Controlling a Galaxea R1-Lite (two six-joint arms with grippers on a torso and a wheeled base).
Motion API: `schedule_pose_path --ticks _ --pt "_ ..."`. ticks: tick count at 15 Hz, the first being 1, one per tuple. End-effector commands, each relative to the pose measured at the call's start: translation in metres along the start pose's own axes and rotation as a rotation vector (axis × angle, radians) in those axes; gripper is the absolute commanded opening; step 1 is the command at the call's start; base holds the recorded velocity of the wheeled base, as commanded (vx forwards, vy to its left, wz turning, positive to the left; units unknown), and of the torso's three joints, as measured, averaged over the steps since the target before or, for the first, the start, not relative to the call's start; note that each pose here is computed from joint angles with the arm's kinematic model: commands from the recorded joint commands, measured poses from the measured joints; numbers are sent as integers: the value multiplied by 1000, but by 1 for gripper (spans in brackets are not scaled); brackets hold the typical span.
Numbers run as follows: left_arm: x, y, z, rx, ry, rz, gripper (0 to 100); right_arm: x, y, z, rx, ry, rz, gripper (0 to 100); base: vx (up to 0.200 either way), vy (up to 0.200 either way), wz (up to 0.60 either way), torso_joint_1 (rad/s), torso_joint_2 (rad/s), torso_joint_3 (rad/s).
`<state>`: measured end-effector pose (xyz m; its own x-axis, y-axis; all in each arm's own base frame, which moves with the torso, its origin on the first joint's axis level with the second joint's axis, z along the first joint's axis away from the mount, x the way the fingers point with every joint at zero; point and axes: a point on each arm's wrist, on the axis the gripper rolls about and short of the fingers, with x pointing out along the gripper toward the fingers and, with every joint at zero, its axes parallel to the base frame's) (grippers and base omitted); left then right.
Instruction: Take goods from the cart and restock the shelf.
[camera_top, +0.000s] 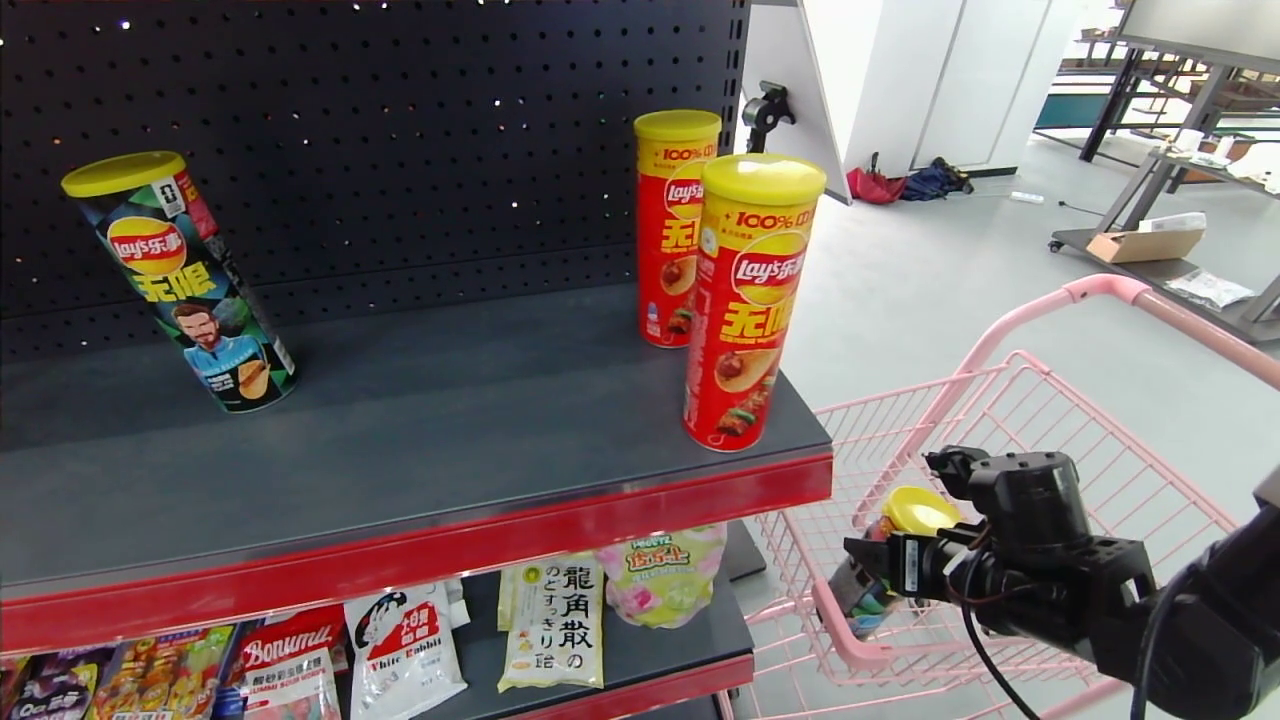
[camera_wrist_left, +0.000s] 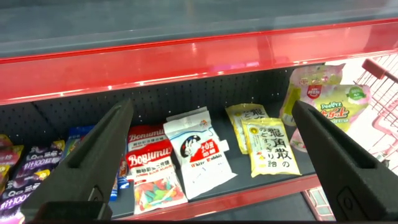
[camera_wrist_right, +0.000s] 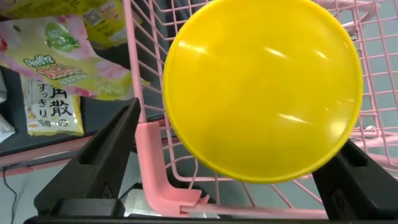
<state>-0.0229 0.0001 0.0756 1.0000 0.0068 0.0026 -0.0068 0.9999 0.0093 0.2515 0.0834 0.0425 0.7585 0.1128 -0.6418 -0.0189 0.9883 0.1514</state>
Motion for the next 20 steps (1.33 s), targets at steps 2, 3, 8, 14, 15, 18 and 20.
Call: schedule_pose_path --ticks 2,3,8,14,15,18,20 --pt "0 0 0 0 1 1 100 7 1 -1 -3 13 -4 100 0 0 0 0 0 0" --pt "0 0 0 -2 1 2 100 9 1 -1 -2 15 -5 100 0 0 0 0 0 0" --pt "0 0 0 -2 1 1 100 16 -1 -1 6 20 -15 100 0 0 0 0 0 0" --pt "0 0 0 0 1 1 100 36 -1 -6 13 -49 -27 0 0 0 0 0 0 0" --pt "0 0 0 0 1 1 100 36 -3 -5 17 -53 -31 0 0 0 0 0 0 0" --pt "0 0 0 -2 1 1 100 8 -6 25 -5 -168 -42 0 0 0 0 0 0 0" --pt "0 0 0 -2 1 1 100 -23 -13 48 -27 -237 -54 0 0 0 0 0 0 0"
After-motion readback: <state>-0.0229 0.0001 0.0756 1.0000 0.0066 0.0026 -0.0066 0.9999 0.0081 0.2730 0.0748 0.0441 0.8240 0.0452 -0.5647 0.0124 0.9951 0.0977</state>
